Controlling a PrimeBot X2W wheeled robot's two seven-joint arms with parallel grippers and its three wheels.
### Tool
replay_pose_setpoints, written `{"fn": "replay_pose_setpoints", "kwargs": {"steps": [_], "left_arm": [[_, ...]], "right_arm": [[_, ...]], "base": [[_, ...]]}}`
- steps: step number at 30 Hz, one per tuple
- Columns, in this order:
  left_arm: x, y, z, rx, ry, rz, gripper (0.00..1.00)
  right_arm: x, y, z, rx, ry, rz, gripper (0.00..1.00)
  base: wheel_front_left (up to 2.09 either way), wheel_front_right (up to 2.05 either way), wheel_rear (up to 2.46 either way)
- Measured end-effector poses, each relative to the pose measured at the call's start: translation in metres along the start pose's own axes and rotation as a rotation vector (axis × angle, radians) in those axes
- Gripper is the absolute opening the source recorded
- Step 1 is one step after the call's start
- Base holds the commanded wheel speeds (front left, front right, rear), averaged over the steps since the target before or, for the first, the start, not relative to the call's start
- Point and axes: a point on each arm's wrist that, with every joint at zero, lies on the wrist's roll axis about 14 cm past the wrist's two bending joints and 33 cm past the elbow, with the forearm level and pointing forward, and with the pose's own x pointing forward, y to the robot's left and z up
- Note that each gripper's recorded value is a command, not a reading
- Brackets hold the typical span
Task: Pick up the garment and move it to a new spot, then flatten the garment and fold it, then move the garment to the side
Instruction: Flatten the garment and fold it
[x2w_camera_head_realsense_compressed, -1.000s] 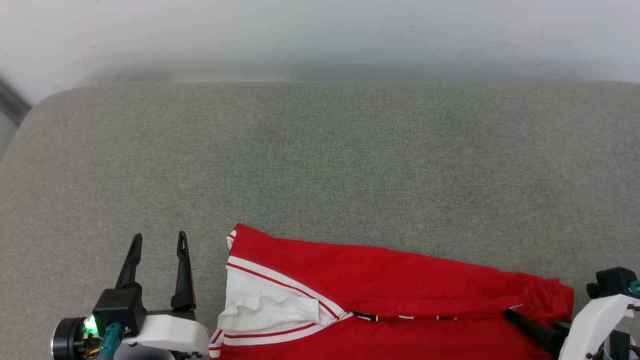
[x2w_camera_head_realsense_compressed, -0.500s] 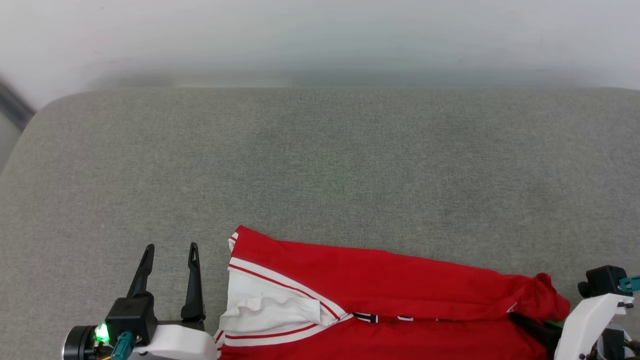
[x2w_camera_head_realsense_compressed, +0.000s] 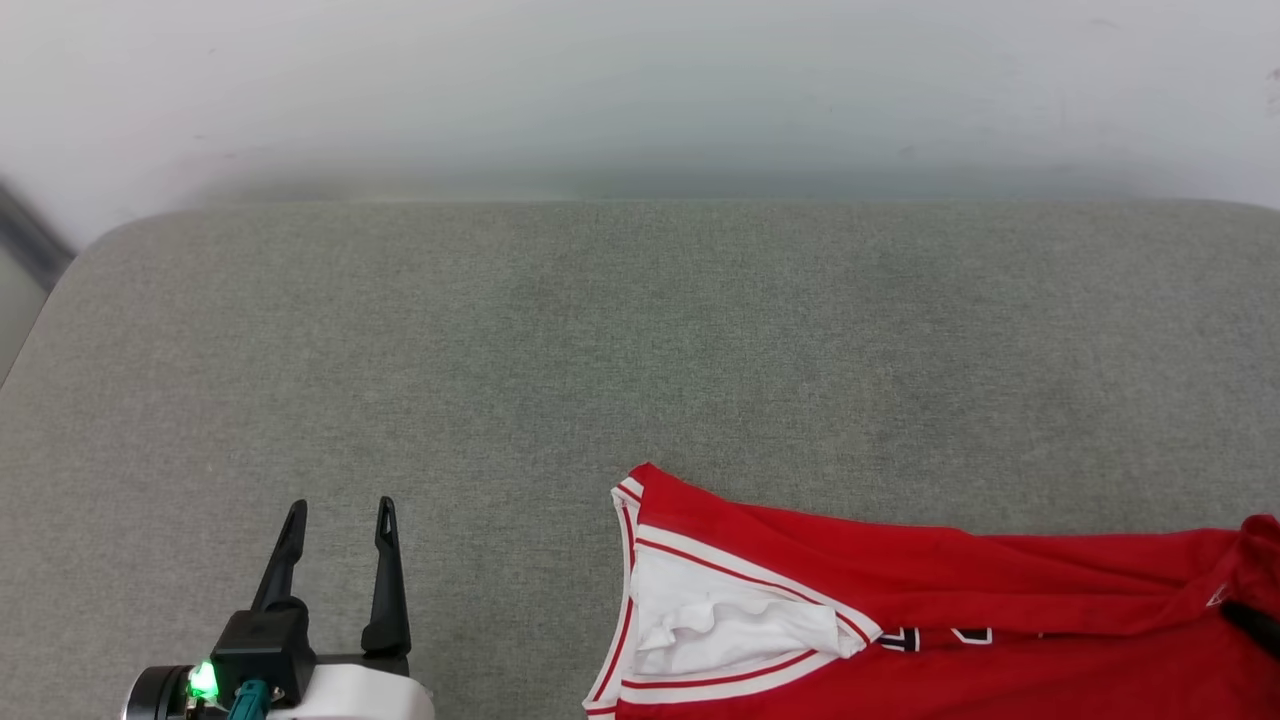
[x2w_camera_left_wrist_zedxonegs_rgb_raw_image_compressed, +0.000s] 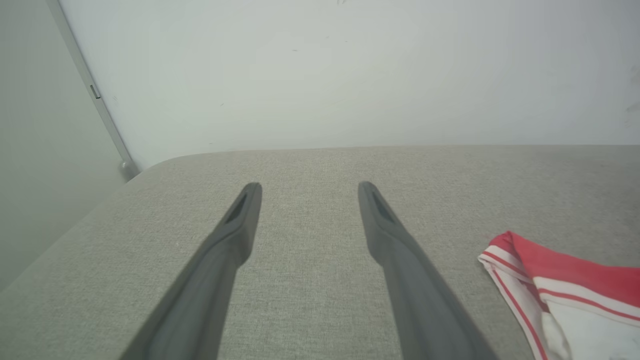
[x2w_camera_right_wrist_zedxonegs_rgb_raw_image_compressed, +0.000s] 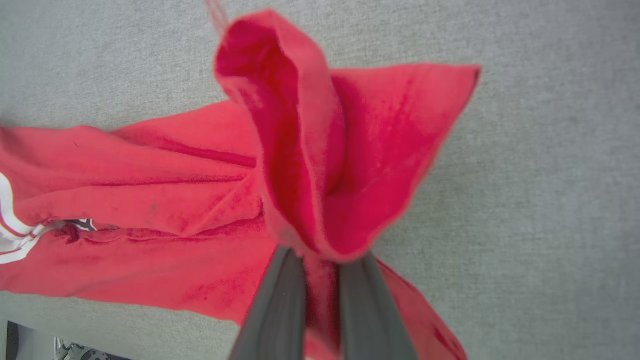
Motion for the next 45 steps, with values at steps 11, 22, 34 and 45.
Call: {"fn": "replay_pose_setpoints", "kwargs": {"steps": [11,22,34,45], "left_arm": [[-0.004,-0.001,0.003,-0.006,-0.007,-0.001,1.00],[-0.003,0.000,-0.003,-0.004,0.012,0.006,1.00],[0.009,0.001,-0.008,0.001,0.022,0.013,1.00],[0.014,0.003,-0.012,-0.003,0.032,0.028,1.00]], "right_arm": [[-0.014,0.082,0.000,0.004,0.034,0.272,0.00],[-0.012,0.190,-0.001,-0.181,0.101,0.541,0.00],[0.033,0.260,-0.020,-0.405,0.204,0.605,0.00],[0.061,0.252,-0.062,-0.425,0.315,0.558,0.00]], "base": [[0.00,0.00,0.00],[0.00,0.00,0.00],[0.00,0.00,0.00],[0.00,0.00,0.00]]}}
